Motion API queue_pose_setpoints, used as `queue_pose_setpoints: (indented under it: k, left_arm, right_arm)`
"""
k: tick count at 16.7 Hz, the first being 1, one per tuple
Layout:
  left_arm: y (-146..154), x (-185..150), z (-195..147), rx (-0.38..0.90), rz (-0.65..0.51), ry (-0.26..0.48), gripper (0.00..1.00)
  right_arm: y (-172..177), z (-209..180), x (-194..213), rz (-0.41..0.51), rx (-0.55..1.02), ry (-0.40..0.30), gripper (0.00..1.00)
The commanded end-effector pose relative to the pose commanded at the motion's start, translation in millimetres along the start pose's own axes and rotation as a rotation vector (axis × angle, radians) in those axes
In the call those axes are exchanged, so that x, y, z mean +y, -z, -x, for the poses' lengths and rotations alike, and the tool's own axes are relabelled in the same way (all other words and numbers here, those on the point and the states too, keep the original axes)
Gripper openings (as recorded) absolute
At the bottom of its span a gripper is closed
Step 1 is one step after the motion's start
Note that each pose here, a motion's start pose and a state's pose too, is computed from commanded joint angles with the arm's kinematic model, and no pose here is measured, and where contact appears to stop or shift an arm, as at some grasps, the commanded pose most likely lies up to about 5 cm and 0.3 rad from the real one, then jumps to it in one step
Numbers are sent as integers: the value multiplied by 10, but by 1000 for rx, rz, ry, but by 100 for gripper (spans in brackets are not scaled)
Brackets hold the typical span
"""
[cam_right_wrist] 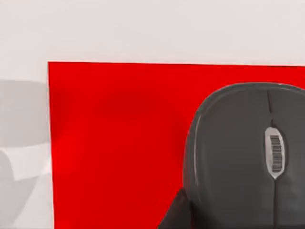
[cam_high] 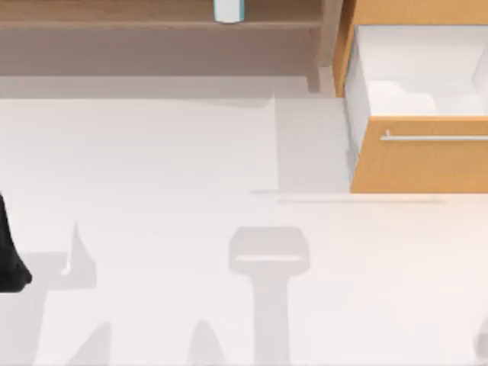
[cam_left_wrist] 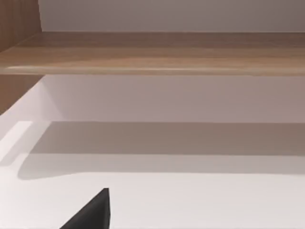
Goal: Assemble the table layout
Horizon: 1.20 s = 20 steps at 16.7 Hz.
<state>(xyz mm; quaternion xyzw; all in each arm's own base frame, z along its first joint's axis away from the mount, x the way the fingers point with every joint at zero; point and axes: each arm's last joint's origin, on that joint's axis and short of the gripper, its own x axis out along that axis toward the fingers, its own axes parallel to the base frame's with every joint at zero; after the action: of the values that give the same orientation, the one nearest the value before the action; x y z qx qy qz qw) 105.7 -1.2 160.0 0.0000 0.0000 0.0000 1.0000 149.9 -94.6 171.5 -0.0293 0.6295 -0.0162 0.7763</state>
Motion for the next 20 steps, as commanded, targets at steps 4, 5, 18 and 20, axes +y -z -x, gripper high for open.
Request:
queue_pose_setpoints:
  k: [4, 5, 18, 20]
  left_arm:
    - [0, 0, 0, 0, 0, 0, 100]
    - [0, 0, 0, 0, 0, 0, 100]
    - [0, 0, 0, 0, 0, 0, 100]
    - [0, 0, 0, 0, 0, 0, 100]
  right_arm:
    - [-27, 39, -14, 2, -28, 17, 0]
    - [-31, 44, -16, 3, -32, 20, 0]
    - [105, -223, 54, -5, 84, -53, 0]
    - [131, -262, 68, -6, 106, -67, 0]
